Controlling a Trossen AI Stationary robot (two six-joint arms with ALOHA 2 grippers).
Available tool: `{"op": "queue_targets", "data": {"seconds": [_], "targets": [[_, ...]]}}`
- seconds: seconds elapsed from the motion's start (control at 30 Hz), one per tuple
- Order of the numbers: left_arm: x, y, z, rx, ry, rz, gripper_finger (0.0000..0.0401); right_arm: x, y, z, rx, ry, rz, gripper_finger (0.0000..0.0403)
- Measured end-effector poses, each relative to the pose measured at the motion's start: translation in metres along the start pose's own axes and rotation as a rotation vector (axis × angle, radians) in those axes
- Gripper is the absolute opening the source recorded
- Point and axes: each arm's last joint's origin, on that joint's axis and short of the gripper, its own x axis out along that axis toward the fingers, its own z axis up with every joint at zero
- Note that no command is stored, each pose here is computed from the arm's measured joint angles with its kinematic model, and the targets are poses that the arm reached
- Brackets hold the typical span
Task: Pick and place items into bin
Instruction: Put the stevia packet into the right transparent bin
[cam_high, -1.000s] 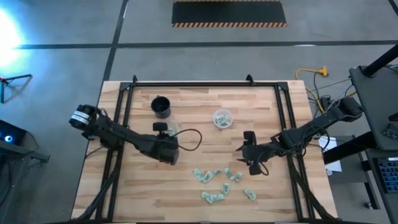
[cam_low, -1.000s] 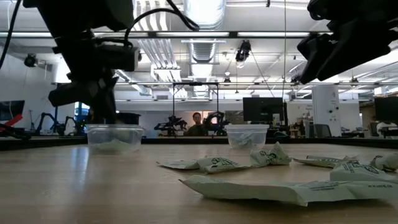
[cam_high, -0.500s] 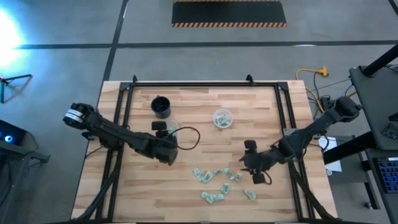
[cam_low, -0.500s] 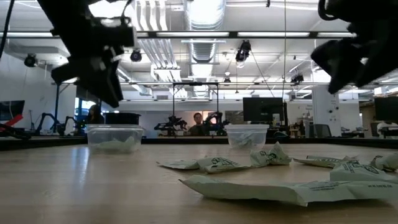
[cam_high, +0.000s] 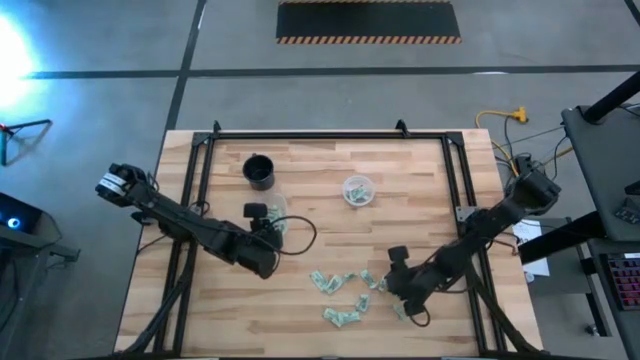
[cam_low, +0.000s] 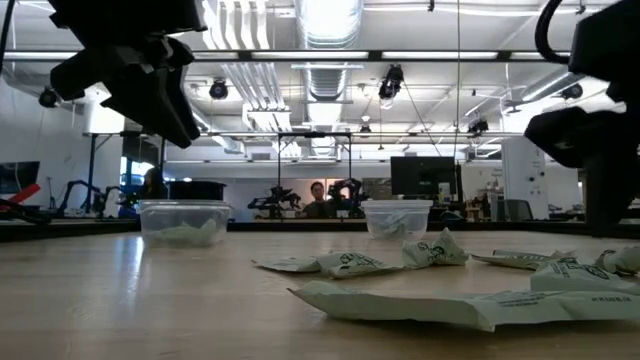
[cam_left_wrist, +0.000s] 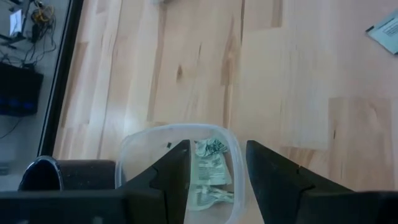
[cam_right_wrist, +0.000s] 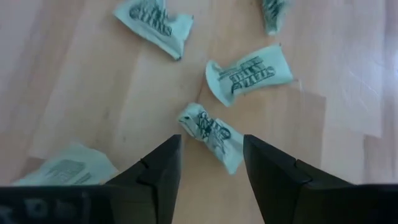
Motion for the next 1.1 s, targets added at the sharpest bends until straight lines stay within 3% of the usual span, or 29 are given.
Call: {"op": "queue_targets", "data": {"seconds": [0.63,0.9,1.1], "targets": [[-0.001,-0.002,0.002,-0.011,-0.023,-0.011,0.0139,0.014,-0.008,-0.003,0.021,0.043,-0.060,0.0086],[-0.003,-0.005,0.002,-0.004,-0.030,-0.019,0.0139,0.019,-0.009,-0.003,-0.003,0.057,-0.064,0.0015],[-0.004,-0.006,0.002,-0.005,-0.040,-0.026,0.0139,0.013,-0.013,-0.003,-0.035,0.044,-0.107,0.0008]]}}
